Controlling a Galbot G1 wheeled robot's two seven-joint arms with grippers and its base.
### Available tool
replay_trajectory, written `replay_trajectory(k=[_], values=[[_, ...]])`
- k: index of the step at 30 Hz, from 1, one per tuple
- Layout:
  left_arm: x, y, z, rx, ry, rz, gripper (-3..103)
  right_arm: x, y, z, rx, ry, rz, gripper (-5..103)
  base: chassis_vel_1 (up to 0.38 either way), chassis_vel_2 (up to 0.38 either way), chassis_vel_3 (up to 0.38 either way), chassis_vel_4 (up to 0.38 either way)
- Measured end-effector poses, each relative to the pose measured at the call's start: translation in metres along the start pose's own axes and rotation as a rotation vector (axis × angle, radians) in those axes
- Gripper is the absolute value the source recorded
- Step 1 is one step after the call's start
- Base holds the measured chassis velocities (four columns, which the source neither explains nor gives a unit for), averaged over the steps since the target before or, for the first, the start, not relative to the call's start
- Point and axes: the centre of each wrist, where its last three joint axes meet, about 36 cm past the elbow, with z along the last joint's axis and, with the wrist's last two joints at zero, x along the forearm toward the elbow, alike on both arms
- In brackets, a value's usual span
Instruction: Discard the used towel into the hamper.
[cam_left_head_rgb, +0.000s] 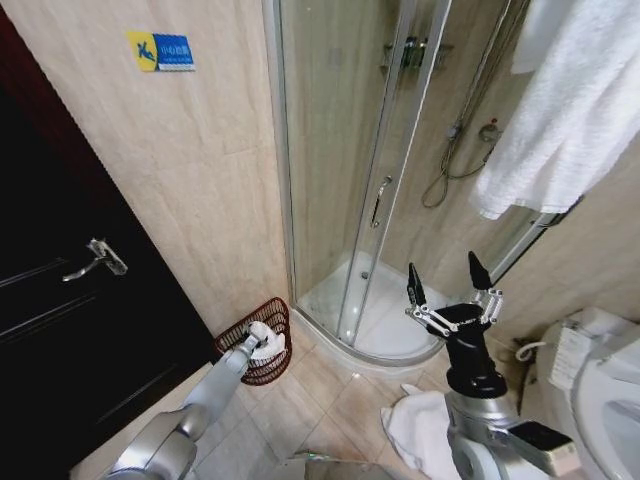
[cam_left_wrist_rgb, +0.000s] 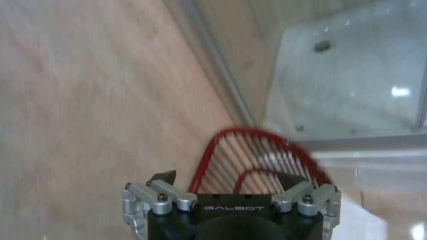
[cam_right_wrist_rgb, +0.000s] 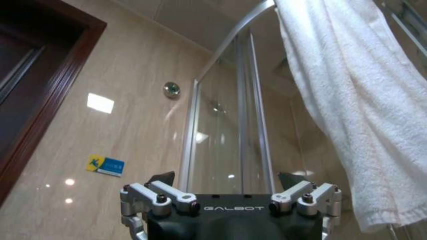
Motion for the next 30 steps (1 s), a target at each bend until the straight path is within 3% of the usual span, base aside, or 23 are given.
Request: replay_trajectory(k=[3,7,8,11,12,15,16,17,23,25,30], values=[[0.001,-0.001,-0.008,-0.018,0.004,0.024,100,0.0,0.0,0.0,0.0,-0.001,0.002,100,0.0,0.0,0.0,0.0],[0.001,-0.006,-0.007,0.008,0.014,0.041,100,0.0,0.0,0.001,0.0,0.003,0.002,100,0.0,0.0,0.0,0.0],[0.003,-0.008,-0.006,0.025,0.011,0.048,100,0.0,0.0,0.001,0.001,0.004,0.001,100,0.0,0.0,0.0,0.0],[0.018,-0.011,-0.009,0.149,-0.008,0.122,100,-0.001,-0.001,0.003,-0.002,0.011,0.001,100,0.0,0.0,0.0,0.0],[0.018,-0.011,-0.009,0.149,-0.008,0.122,100,-0.001,-0.001,0.003,-0.002,0.011,0.001,100,0.0,0.0,0.0,0.0],[0.047,-0.01,-0.018,0.29,0.015,0.213,100,-0.003,-0.002,0.005,-0.003,0.019,0.003,100,0.0,0.0,0.0,0.0],[0.047,-0.01,-0.018,0.29,0.015,0.213,100,-0.003,-0.002,0.005,-0.003,0.019,0.003,100,0.0,0.0,0.0,0.0],[0.057,-0.009,-0.023,0.33,0.013,0.233,100,-0.004,-0.003,0.005,-0.003,0.023,0.006,100,0.0,0.0,0.0,0.0],[0.087,0.006,-0.039,0.384,-0.031,0.267,100,-0.004,-0.002,0.001,0.009,0.036,0.022,100,0.0,0.0,0.0,0.0],[0.111,0.015,-0.042,0.415,-0.05,0.26,100,-0.005,-0.002,-0.002,0.014,0.041,0.037,100,0.0,0.0,0.0,0.0],[0.149,0.015,-0.045,0.464,-0.095,0.238,100,-0.006,-0.001,-0.005,0.022,0.058,0.051,100,0.0,0.0,0.0,0.0]])
